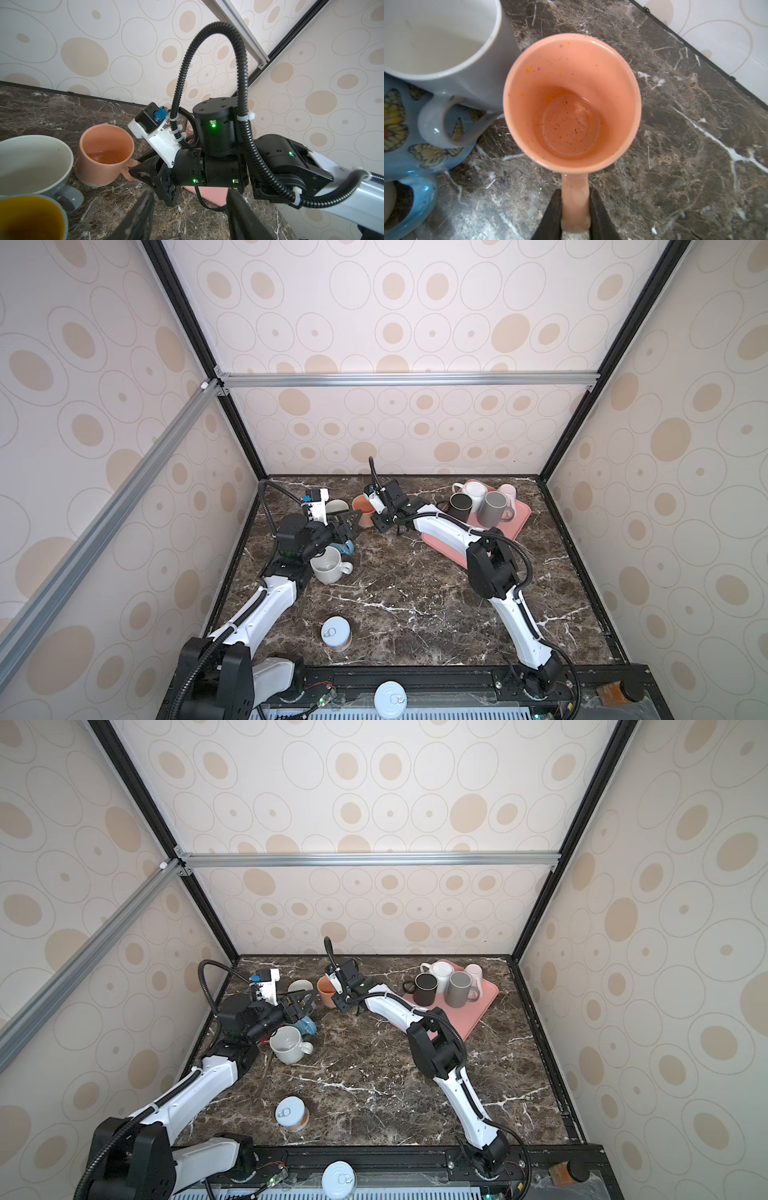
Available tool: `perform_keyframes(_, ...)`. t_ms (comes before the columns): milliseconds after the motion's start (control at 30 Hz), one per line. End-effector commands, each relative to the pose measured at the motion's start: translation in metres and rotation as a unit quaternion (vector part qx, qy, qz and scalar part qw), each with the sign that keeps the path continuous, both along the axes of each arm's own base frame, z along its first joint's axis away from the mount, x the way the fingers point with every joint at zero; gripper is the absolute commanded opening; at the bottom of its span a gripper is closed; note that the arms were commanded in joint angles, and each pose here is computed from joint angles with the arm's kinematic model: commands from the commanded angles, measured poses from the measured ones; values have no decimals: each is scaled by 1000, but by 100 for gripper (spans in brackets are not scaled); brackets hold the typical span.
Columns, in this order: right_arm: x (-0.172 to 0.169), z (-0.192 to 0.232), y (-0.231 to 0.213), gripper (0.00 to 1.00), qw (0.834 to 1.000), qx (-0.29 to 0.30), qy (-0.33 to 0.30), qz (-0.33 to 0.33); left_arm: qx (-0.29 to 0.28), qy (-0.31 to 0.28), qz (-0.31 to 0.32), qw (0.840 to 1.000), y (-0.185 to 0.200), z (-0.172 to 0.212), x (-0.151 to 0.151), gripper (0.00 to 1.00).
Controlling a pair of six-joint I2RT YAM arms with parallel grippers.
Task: Turn the mug right side up
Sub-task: 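Lower the upright orange mug beside the butterfly mug while the left gripper withdraws, then open the right gripper and move both grippers toward the dark mug on the tray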
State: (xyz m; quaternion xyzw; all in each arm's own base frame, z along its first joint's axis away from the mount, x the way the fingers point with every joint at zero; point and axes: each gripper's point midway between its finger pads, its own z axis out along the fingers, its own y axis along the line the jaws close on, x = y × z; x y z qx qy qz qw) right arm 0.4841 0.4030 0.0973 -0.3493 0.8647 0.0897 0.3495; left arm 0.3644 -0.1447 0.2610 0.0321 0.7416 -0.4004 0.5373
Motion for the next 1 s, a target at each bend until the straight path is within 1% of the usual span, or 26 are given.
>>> perform_keyframes(0, 14, 14, -9, 33, 999, -27, -38, -11, 2, -24, -4, 1000, 2, 12, -5, 56)
perform_keyframes(33, 14, 14, -8, 37, 999, -30, -40, -9, 2, -23, -4, 1000, 2, 11, -5, 56)
perform_keyframes(133, 15, 18, -10, 43, 998, -33, -44, -13, -1, -22, -7, 1000, 1, 11, -4, 56)
perform_keyframes(333, 21, 23, -22, 44, 997, -50, -59, -27, -5, -22, -8, 1000, 1, 13, -5, 56)
perform_keyframes(433, 21, 27, -27, 44, 997, -41, -54, -30, -6, -23, -10, 1000, 0, 13, -5, 56)
perform_keyframes(500, 16, 33, -24, 44, 998, -22, -49, -22, -7, -22, -10, 1000, 0, 14, -5, 56)
perform_keyframes(600, 2, 46, -14, 44, 999, 26, -30, -4, -7, -21, -11, 1000, 0, 11, -4, 56)
perform_keyframes(733, -11, 74, -19, 44, 997, 73, -30, -18, -5, -13, -19, 1000, -4, 7, 1, 54)
perform_keyframes(833, -18, 95, -40, 44, 993, 103, -29, -47, -2, -6, -28, 1000, -9, 4, 7, 54)
perform_keyframes(967, -24, 110, -91, 44, 983, 144, -15, -113, 22, -3, -45, 999, -30, -4, 14, 53)
